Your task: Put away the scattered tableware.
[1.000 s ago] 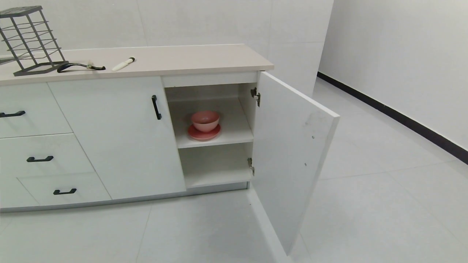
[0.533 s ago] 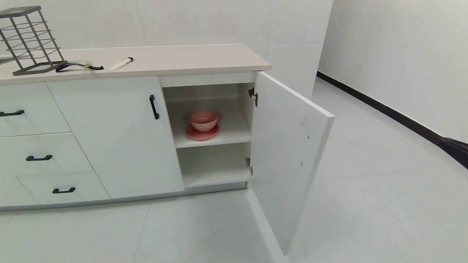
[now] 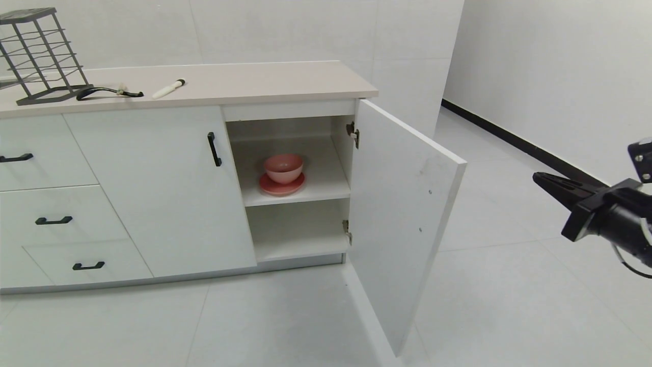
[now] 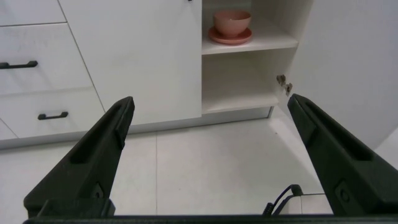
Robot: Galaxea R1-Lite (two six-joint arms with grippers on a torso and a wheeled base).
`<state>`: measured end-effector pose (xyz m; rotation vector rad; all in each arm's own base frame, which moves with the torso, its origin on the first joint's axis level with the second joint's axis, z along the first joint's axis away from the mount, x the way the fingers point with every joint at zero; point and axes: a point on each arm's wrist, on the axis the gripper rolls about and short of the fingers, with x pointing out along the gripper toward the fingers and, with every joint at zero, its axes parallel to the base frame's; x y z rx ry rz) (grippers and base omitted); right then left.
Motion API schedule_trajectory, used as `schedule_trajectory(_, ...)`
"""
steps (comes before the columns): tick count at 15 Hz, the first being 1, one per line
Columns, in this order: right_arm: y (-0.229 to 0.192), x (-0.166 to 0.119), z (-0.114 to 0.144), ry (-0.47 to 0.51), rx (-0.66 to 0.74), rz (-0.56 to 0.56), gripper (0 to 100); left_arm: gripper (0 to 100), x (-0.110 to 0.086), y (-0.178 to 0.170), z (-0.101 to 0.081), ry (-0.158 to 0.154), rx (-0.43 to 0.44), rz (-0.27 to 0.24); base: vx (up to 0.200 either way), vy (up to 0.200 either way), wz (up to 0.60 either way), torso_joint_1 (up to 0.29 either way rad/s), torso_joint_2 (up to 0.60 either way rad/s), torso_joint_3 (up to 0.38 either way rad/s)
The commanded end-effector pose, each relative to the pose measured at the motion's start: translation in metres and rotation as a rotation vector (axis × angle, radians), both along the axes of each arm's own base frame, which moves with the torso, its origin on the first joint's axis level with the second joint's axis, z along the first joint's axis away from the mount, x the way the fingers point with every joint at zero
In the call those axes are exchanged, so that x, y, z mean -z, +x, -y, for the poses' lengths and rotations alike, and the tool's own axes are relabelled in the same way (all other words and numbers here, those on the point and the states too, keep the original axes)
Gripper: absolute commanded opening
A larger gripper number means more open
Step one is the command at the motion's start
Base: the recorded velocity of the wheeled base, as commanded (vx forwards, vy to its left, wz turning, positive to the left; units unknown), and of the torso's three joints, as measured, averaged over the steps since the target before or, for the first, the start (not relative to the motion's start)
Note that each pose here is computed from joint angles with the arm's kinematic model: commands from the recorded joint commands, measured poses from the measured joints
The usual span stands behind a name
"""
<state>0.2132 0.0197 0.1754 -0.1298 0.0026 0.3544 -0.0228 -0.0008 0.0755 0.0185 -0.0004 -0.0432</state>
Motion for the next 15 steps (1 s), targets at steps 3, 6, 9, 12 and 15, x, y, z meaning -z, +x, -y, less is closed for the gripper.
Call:
schedule_trajectory(3,0.042,0.035,-0.001,-0.041,-0.106,-0.012,0,100,0.0,0.0,0.0,0.001,-0.002,0.0,0.0,0.0,0.0,0.0,0.0,0.0)
schedule_trajectory(6,0.07,0.052,-0.005,-0.089,-0.209,0.049,0,100,0.0,0.0,0.0,0.0,-0.002,0.0,0.0,0.0,0.0,0.0,0.0,0.0)
schedule_trajectory(9,0.106,0.053,-0.009,-0.106,-0.236,0.104,0,100,0.0,0.0,0.0,0.0,-0.002,0.0,0.0,0.0,0.0,0.0,0.0,0.0)
schedule_trajectory(12,0.136,0.062,-0.012,-0.107,-0.241,0.126,0,100,0.0,0.0,0.0,0.0,-0.002,0.0,0.0,0.0,0.0,0.0,0.0,0.0)
schedule_trajectory(15,0.142,0.069,-0.027,-0.108,-0.319,0.124,0,100,0.0,0.0,0.0,-0.002,-0.002,0.0,0.0,0.0,0.0,0.0,0.0,0.0)
